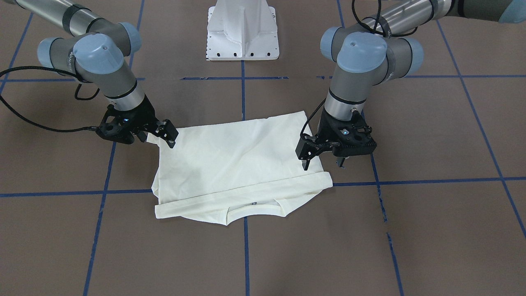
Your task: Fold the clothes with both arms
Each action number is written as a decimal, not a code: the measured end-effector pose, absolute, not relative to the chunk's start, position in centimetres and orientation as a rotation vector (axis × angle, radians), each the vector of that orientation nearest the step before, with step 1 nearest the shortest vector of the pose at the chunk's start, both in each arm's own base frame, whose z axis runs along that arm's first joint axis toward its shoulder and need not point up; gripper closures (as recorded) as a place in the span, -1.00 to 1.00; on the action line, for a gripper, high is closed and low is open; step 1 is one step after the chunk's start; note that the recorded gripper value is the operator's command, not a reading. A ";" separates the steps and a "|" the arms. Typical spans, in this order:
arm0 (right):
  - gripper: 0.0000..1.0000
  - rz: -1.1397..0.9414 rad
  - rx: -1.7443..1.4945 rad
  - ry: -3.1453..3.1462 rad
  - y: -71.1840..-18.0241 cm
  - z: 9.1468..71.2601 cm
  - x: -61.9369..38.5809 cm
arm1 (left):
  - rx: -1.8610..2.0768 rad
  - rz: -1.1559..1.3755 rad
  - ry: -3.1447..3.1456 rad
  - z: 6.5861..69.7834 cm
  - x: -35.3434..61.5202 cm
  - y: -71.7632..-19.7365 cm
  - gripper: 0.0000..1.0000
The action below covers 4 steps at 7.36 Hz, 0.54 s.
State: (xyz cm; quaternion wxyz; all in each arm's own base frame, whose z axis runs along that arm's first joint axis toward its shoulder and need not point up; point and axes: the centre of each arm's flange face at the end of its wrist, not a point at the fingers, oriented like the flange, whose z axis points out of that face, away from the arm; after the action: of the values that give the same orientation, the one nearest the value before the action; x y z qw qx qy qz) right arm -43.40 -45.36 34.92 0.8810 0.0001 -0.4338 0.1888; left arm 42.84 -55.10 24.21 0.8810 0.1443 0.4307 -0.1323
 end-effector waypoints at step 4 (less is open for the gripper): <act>-0.99 0.455 -0.077 -0.839 -42.9 37.5 -45.0 | 0.302 -0.274 0.903 24.0 42.9 -55.0 -1.00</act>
State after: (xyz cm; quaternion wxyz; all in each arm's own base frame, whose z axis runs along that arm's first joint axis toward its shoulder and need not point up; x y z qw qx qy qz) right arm -44.96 -42.89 37.47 0.8876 -0.0372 -0.4036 0.2190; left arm 42.91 -55.02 23.99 0.8797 0.1448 0.4334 -0.1312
